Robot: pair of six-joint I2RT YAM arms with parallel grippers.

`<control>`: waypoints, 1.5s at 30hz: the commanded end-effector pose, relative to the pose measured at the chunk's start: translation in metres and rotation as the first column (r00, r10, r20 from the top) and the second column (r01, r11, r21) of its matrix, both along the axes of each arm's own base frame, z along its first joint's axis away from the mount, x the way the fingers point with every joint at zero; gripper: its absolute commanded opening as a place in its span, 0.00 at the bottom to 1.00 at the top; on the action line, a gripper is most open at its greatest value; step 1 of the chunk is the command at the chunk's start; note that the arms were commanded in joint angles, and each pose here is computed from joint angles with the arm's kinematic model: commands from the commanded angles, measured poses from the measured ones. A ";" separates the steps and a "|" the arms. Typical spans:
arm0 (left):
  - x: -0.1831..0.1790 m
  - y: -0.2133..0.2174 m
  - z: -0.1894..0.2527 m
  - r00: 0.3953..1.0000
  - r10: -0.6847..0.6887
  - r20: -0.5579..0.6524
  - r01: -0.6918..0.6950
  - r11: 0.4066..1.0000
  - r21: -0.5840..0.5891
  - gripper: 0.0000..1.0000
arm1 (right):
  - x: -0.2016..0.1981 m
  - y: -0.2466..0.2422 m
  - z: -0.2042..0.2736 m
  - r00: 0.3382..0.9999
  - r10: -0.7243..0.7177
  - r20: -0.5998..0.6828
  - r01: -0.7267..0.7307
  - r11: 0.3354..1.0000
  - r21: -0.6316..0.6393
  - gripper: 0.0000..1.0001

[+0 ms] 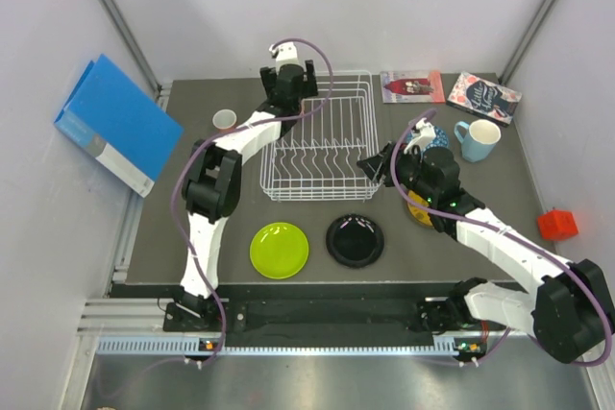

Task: Unload the mixed dishes from the dish rack
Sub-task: Pick up the cup from the dish rack.

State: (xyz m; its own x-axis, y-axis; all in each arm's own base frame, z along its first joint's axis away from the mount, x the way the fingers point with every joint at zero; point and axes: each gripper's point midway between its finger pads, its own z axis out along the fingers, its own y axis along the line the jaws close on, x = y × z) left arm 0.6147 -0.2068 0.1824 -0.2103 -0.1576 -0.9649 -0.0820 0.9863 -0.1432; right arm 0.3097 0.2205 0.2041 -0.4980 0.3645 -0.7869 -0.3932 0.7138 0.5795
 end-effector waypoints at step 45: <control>-0.053 0.000 0.113 0.978 -0.097 0.183 0.125 0.981 -0.149 0.00 | -0.005 0.005 0.043 0.996 0.006 0.091 -0.012 0.998 0.064 0.57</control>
State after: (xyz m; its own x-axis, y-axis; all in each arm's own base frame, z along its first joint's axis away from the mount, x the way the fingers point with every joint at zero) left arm 0.5789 -0.1943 0.1801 -0.2521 -0.1942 -0.9480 -0.0444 0.9809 -0.1892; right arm 0.3100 0.2265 0.2047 -0.5056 0.3734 -0.7778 -0.4019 0.6958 0.5953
